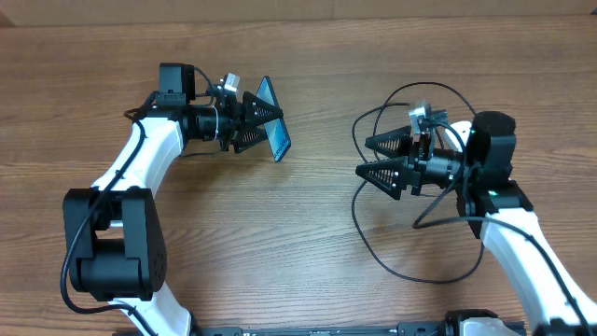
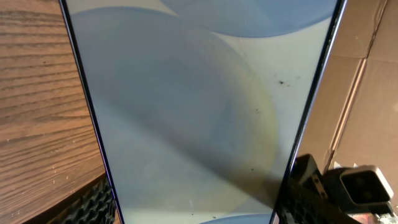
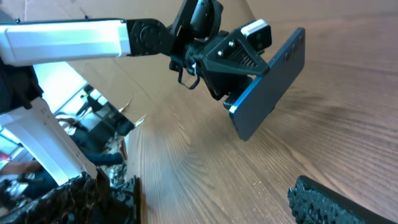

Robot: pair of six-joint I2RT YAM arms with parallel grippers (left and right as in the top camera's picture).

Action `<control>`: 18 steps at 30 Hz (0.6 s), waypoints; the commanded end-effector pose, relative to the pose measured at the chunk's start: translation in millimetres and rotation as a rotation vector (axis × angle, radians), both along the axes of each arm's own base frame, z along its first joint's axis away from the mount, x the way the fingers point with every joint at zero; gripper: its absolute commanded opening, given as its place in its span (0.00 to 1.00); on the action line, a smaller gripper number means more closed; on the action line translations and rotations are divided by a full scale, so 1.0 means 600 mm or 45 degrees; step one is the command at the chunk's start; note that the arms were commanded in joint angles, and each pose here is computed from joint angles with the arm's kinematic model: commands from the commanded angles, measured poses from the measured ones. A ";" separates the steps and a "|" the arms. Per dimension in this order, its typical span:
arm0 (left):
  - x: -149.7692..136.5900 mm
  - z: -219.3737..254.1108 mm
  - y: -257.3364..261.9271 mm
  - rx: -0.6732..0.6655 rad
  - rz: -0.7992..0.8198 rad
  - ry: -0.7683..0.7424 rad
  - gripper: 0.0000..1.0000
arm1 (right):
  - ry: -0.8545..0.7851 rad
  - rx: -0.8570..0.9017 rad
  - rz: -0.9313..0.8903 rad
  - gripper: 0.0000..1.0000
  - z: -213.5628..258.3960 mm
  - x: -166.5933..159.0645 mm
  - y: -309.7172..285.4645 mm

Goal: Plug charger to phone and switch on socket
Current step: 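Move the right gripper toward the phone held by the left gripper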

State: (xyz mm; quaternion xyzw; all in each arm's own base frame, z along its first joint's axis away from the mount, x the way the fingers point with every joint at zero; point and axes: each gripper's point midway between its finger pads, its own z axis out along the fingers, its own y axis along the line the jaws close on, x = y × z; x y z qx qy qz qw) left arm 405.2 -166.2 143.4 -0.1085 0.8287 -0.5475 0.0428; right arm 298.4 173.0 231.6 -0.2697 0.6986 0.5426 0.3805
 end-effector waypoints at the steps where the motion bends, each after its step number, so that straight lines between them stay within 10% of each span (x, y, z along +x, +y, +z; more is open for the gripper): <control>1: 0.006 0.026 -0.003 -0.075 -0.016 -0.007 0.68 | -0.127 0.015 0.028 1.00 0.018 0.017 0.006; 9: 0.007 0.026 -0.003 -0.079 -0.007 0.009 0.68 | 0.140 -0.281 -0.711 0.99 -0.069 0.138 -0.030; 18: 0.011 0.032 -0.004 -0.098 -0.003 0.007 0.68 | 0.377 -0.736 -0.961 1.00 -0.118 0.060 0.053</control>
